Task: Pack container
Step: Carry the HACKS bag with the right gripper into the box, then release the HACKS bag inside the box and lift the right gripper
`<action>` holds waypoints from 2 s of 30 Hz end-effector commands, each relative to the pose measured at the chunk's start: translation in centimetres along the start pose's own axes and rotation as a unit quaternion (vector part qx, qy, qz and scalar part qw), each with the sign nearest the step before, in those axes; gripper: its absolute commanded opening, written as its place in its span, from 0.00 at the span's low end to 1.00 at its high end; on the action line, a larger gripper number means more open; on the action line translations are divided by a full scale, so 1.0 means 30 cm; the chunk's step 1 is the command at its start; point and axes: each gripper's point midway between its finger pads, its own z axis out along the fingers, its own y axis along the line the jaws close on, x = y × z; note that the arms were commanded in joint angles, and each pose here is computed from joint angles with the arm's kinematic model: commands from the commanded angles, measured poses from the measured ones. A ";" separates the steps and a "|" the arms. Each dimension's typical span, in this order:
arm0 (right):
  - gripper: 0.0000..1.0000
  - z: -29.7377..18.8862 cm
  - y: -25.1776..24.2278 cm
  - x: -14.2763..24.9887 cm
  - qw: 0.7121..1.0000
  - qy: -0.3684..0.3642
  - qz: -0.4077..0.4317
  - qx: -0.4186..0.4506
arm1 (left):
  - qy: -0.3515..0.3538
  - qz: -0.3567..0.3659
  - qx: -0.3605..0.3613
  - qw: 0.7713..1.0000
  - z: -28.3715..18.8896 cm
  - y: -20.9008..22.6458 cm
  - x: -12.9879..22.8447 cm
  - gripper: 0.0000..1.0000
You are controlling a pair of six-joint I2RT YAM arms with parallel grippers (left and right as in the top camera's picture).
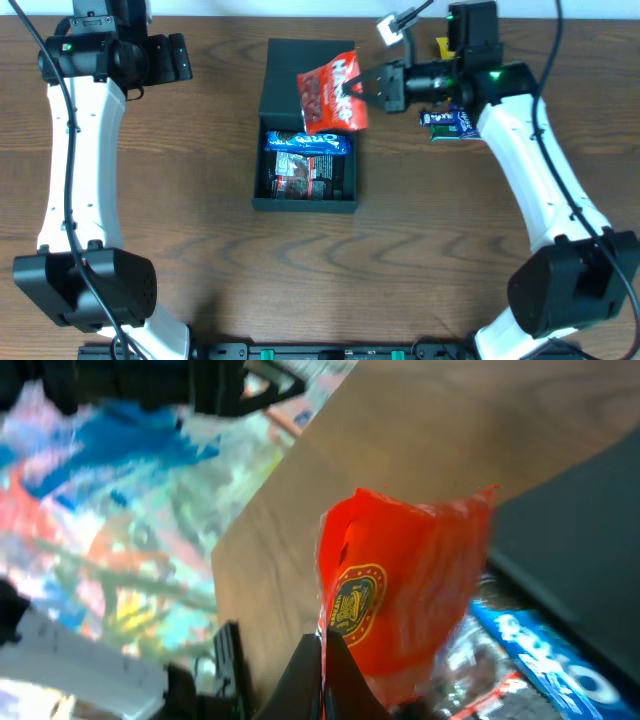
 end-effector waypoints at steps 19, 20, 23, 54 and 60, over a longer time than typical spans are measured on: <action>0.01 0.122 0.145 0.270 0.970 0.141 -0.192 -0.051 | 0.004 0.012 0.001 1.000 0.001 0.002 0.004 0.95; 0.01 0.123 0.143 0.277 0.969 0.144 -0.192 -0.053 | 0.004 0.012 0.001 1.000 0.001 0.002 0.004 0.95; 0.01 0.126 0.154 0.296 0.969 0.151 -0.186 -0.065 | 0.006 0.019 0.011 1.000 0.001 -0.009 0.007 0.96; 0.01 0.295 -0.096 0.399 0.966 0.214 -0.141 -0.018 | 0.013 0.046 0.040 0.998 -0.001 -0.041 0.021 0.95; 0.01 0.302 -0.167 0.358 0.965 0.204 -0.159 0.034 | 0.016 0.046 0.040 0.998 -0.001 -0.041 0.025 0.96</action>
